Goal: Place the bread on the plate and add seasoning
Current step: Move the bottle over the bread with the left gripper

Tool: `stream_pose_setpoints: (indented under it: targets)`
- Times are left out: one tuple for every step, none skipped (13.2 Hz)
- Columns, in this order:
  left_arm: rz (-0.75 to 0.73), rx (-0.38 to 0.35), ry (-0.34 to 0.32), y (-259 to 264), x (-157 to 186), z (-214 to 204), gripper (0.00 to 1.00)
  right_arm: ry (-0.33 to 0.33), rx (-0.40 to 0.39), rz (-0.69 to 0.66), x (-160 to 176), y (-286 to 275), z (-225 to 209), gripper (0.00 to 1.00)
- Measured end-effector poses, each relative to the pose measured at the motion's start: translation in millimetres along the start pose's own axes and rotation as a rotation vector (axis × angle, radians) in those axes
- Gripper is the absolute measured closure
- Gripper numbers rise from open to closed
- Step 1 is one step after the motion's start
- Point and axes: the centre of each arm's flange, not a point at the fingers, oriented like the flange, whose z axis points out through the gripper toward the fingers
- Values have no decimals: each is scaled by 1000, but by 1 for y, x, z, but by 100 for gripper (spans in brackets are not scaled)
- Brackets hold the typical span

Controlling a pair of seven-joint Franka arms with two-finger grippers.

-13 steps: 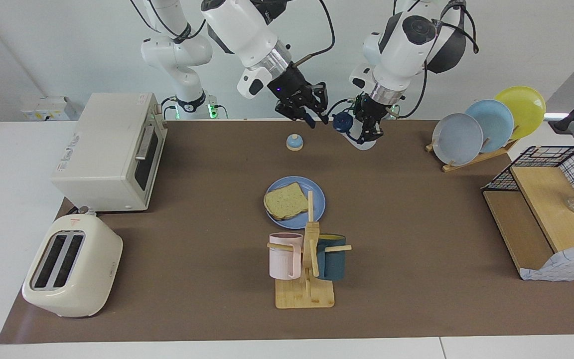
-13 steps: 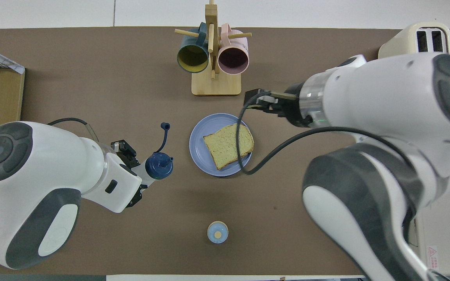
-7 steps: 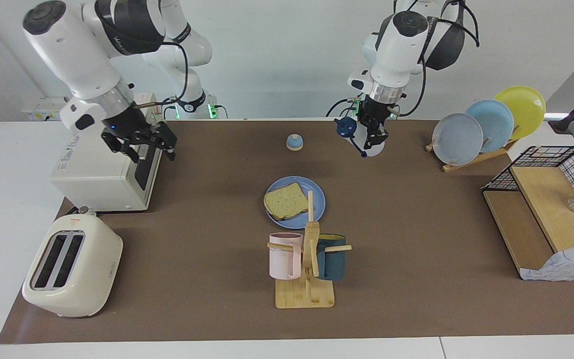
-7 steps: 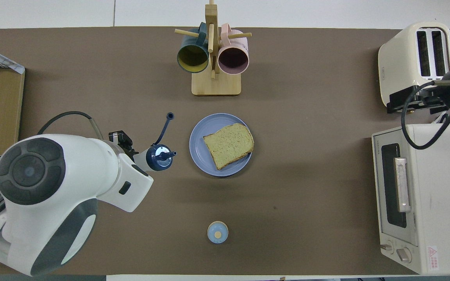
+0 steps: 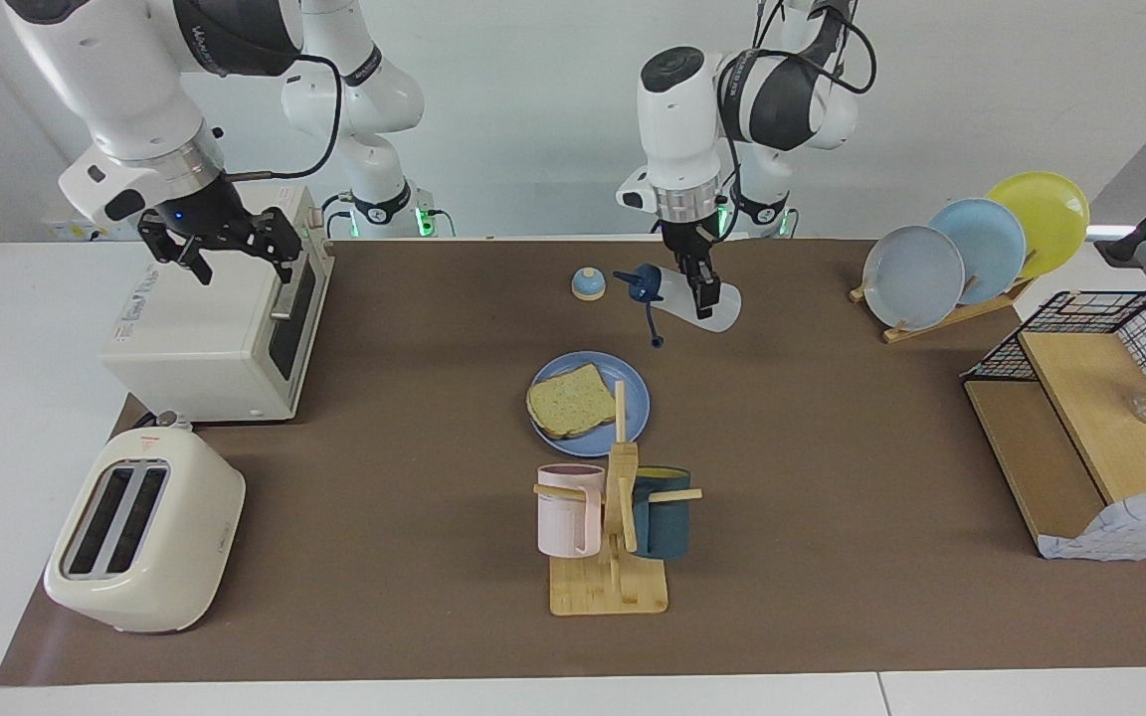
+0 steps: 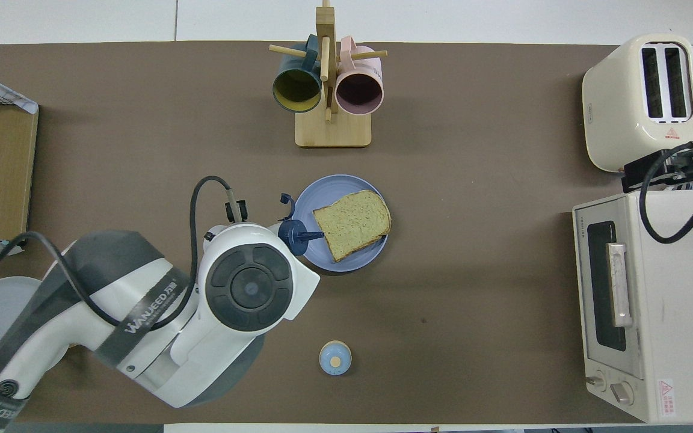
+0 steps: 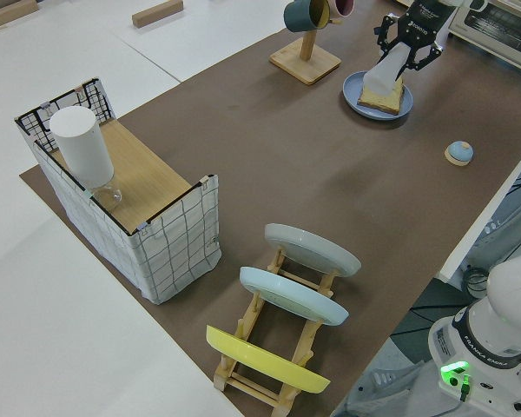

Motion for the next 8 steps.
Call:
stream_pose_setpoints:
  targets:
    - [14,15,-40,-1,13,6,54,-8,0,6,-3,4,-1,0]
    - [26,29,-81,-2,23,12,54,-13,1,18,-6,11,-3,0]
    - [39,50,-128,0,32,17,54,-15,2,32,-8,19,-4,0]
    - [55,73,-187,6,43,23,54,-16,4,43,-10,27,-3,0]
    - [62,93,-241,16,54,31,54,-20,5,49,-11,32,0,0]
    - [66,114,-293,24,68,39,54,-19,5,51,-10,33,3,0]
    - [76,130,-344,28,80,48,54,-11,4,47,-9,31,3,0]
    - [82,146,-394,28,92,57,54,0,3,40,-8,27,2,0]
